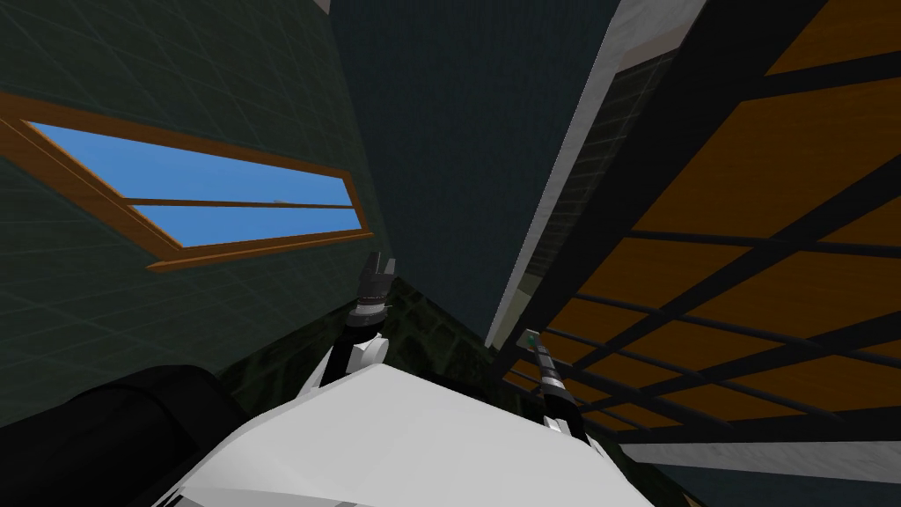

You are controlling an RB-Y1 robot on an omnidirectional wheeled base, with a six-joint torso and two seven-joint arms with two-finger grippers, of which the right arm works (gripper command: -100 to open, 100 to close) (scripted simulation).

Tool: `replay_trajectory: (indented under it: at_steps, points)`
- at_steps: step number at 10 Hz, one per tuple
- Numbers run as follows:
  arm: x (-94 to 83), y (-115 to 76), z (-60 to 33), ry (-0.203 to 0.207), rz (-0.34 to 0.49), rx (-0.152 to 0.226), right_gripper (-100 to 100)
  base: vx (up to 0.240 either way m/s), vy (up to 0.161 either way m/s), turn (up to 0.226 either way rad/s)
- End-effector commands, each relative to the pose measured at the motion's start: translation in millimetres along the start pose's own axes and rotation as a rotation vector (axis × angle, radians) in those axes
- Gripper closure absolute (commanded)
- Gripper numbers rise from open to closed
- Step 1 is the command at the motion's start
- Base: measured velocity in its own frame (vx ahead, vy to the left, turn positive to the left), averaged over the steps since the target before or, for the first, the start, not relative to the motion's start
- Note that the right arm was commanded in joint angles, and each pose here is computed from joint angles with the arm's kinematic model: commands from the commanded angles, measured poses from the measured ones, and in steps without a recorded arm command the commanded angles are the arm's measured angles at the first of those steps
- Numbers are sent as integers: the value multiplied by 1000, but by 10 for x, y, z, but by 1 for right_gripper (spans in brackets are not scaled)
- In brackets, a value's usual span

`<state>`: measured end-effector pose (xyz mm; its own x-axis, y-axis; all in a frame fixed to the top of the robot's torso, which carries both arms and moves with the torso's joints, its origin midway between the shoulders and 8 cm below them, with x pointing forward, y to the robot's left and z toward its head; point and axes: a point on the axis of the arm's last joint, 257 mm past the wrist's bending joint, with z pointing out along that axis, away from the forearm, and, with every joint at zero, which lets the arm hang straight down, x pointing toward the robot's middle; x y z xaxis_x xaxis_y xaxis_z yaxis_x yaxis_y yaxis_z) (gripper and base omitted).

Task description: Pull the door open

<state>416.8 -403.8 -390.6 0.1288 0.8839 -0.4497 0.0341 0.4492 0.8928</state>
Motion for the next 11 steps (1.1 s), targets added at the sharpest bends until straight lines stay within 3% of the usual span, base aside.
replay_trajectory:
  at_steps: [1, 11]
  points:
    - [112, 27, -11, 14, 39, -4, 100, -17, -14, 23]
    - [104, 32, 17, -2, 318, 0, 100, -27, -13, 36]
